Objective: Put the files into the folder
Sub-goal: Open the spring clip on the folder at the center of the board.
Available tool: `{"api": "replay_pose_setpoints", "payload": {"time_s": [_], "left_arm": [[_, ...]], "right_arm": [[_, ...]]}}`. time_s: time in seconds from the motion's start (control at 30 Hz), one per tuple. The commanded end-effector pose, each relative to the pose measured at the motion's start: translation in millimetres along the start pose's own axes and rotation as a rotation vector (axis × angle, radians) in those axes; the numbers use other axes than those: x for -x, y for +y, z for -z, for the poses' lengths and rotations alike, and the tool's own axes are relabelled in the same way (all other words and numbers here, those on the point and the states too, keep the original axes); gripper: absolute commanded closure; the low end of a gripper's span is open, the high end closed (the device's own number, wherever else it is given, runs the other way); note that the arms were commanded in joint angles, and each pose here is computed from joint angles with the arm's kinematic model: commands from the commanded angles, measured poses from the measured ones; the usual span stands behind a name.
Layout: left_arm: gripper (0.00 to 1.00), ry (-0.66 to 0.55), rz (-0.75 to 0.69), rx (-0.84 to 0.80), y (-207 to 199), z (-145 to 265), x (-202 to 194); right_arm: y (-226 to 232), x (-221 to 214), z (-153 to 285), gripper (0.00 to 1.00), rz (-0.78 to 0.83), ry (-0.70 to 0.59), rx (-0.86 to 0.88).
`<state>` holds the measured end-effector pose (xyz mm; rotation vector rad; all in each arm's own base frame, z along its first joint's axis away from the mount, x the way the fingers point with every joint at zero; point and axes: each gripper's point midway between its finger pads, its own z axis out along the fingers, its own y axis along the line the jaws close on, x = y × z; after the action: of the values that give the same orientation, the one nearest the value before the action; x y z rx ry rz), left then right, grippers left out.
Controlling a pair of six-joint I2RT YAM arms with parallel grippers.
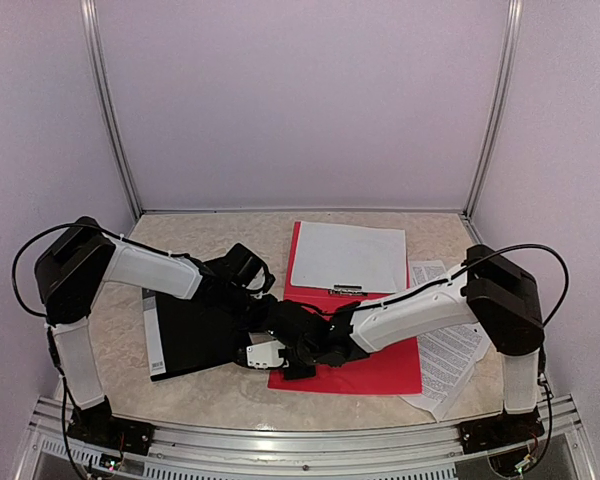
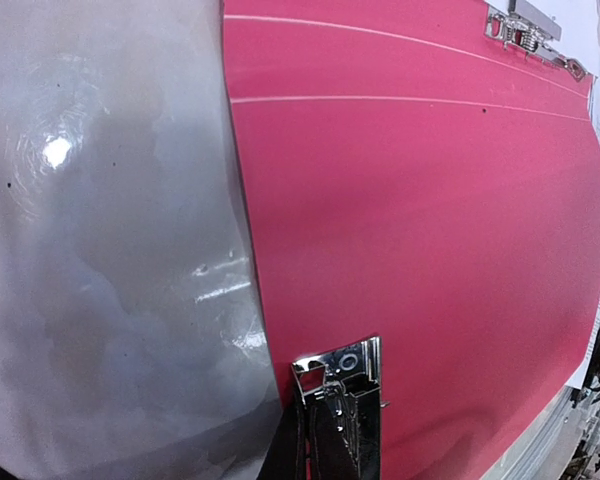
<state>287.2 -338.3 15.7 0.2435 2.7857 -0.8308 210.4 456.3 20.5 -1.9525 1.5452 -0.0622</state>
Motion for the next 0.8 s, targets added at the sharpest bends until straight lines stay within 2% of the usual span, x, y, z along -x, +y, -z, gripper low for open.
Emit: {"api": "replay_pose_setpoints", "payload": {"time_s": [0.0, 0.53, 0.77], "left_arm": [[1.00, 0.148, -0.003, 0.162, 43, -9, -48], [1.00, 0.138, -0.050, 0.199, 52, -7, -52], [1.00, 0.137, -0.066, 0.202, 53, -8, -52]], "right_arm": [[75, -100, -14, 1.00, 0.074, 0.348, 0.283], [41, -117, 3, 1.00, 0.024, 0.448, 0.214], [47, -125, 0, 1.00, 0.024, 0.472, 0.230]]}}
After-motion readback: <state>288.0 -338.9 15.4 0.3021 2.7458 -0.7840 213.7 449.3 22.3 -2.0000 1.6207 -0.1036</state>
